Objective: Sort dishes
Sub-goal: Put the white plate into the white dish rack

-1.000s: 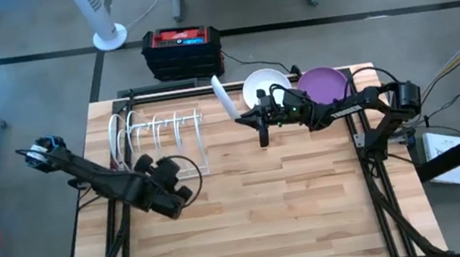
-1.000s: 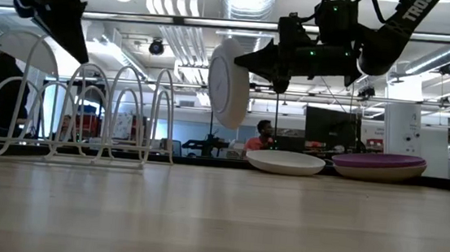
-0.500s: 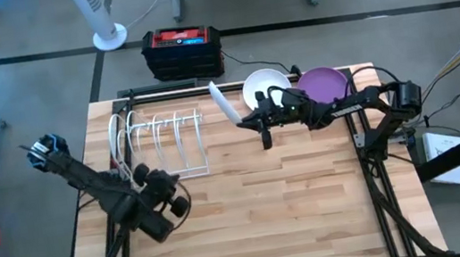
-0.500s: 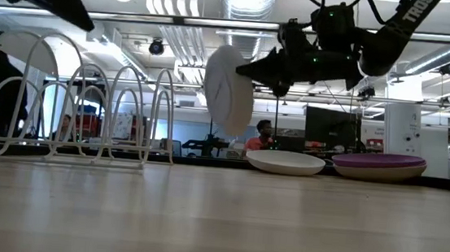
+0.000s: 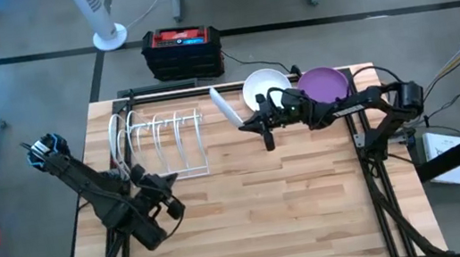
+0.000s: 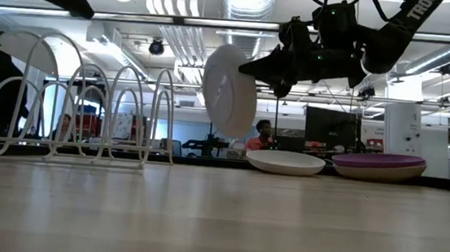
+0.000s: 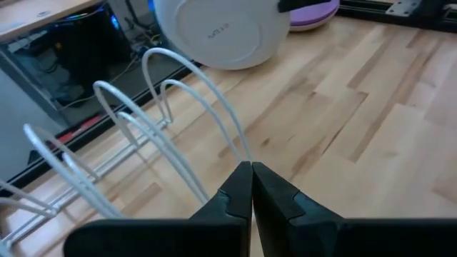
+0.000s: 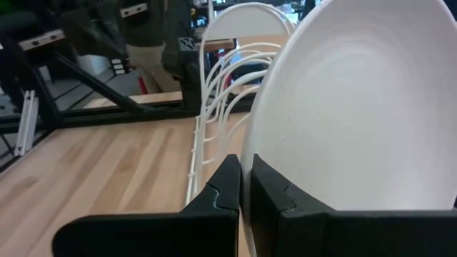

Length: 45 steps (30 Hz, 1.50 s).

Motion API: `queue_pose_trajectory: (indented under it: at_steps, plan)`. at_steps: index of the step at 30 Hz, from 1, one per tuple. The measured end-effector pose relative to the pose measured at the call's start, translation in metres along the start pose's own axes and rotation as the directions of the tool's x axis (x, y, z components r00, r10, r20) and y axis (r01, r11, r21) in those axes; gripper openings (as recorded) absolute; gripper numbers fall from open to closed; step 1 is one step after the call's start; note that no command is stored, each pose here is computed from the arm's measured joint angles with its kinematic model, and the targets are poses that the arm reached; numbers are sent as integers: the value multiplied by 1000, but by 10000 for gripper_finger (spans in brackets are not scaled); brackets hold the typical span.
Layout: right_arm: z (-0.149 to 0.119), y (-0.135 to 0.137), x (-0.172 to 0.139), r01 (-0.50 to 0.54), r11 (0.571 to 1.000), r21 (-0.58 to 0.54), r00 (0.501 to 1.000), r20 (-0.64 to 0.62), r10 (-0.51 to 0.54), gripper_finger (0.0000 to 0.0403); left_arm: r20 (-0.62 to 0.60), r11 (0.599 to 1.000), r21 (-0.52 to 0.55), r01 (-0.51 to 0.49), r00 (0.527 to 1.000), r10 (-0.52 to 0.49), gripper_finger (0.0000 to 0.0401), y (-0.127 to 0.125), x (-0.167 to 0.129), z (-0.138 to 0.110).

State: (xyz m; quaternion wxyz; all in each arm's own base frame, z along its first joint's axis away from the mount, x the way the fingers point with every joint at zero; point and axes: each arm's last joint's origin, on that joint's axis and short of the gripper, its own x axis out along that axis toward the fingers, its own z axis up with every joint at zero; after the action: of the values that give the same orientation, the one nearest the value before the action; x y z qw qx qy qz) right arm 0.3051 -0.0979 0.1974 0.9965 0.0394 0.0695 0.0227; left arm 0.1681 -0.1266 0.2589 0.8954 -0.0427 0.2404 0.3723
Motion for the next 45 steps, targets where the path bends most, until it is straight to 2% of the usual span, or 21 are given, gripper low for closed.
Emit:
queue_pose_trajectory:
  at_steps: [20, 27, 30, 34, 38, 42, 45]
  plan:
    - [-2, 1, -7, 38, 999, 7, 995, -90, -37, 0, 8, 990, -19, -139, 990, 139, 0, 24, -1, 2]
    - [-6, -1, -9, 90, 996, 16, 985, -151, -86, 0, 52, 993, -19, -120, 991, 121, 0, 33, -3, 10]
    - [-6, 0, -13, 86, 996, 19, 979, -188, -81, 0, 123, 994, -27, -104, 987, 107, 0, 37, -4, 15]
    - [-7, 5, -21, 54, 999, 9, 962, -269, -49, 0, 182, 995, -8, -99, 978, 99, 0, 41, -5, 19]
    - [-6, 12, -30, -64, 998, 0, 944, -325, 60, 0, 234, 994, 12, -112, 966, 107, 0, 43, -3, 23]
    - [-1, 16, -33, -147, 989, 9, 941, -306, 143, 0, 300, 989, 42, -145, 946, 126, 0, 44, 0, 27]
    - [-1, 17, -33, -152, 988, 12, 940, -306, 149, 0, 313, 982, 66, -179, 938, 150, 0, 46, 4, 30]
